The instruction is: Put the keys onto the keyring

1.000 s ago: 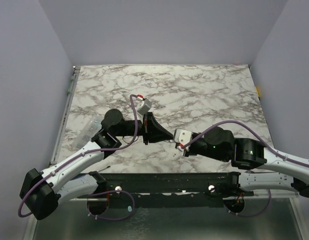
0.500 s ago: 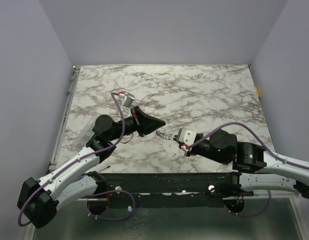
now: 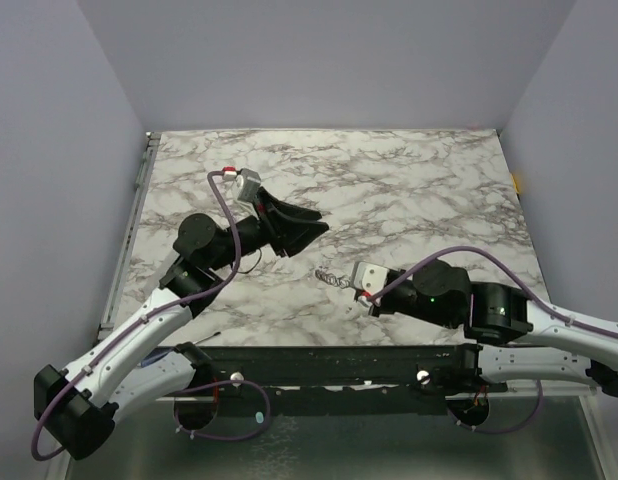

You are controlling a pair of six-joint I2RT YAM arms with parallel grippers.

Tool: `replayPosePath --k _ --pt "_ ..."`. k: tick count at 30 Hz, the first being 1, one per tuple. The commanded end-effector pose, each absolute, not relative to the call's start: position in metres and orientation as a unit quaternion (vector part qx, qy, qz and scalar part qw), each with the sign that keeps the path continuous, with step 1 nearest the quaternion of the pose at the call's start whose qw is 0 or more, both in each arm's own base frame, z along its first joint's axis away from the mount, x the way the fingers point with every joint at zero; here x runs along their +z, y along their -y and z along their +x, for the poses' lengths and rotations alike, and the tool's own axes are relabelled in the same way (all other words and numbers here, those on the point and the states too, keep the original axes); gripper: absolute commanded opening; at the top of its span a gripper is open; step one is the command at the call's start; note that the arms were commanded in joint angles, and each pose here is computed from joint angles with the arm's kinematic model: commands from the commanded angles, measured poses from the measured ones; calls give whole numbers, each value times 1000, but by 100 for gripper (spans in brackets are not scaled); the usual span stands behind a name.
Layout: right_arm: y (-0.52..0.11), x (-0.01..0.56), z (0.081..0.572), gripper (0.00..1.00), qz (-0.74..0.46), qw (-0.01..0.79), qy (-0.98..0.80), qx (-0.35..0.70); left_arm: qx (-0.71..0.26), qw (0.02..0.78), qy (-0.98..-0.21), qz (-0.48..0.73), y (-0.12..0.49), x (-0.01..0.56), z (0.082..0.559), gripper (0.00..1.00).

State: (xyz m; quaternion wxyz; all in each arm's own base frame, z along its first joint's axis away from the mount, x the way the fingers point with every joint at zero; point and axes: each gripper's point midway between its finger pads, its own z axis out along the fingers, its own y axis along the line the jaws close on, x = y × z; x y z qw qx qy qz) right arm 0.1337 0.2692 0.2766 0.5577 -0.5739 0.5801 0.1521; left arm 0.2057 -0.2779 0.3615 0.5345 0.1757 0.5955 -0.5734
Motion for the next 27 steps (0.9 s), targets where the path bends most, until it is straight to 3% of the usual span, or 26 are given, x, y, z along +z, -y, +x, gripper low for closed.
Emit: replayPosePath --k 1,11,27 --pt "-262 284 116 1 -608 526 -569 173 -529 517 -573 353 282 350 171 57" --pt "-257 261 85 1 -672 416 -579 199 -547 463 -496 490 304 326 114 62" --pt "-264 268 79 1 -689 398 -569 209 -575 385 -480 540 326 291 82 63"
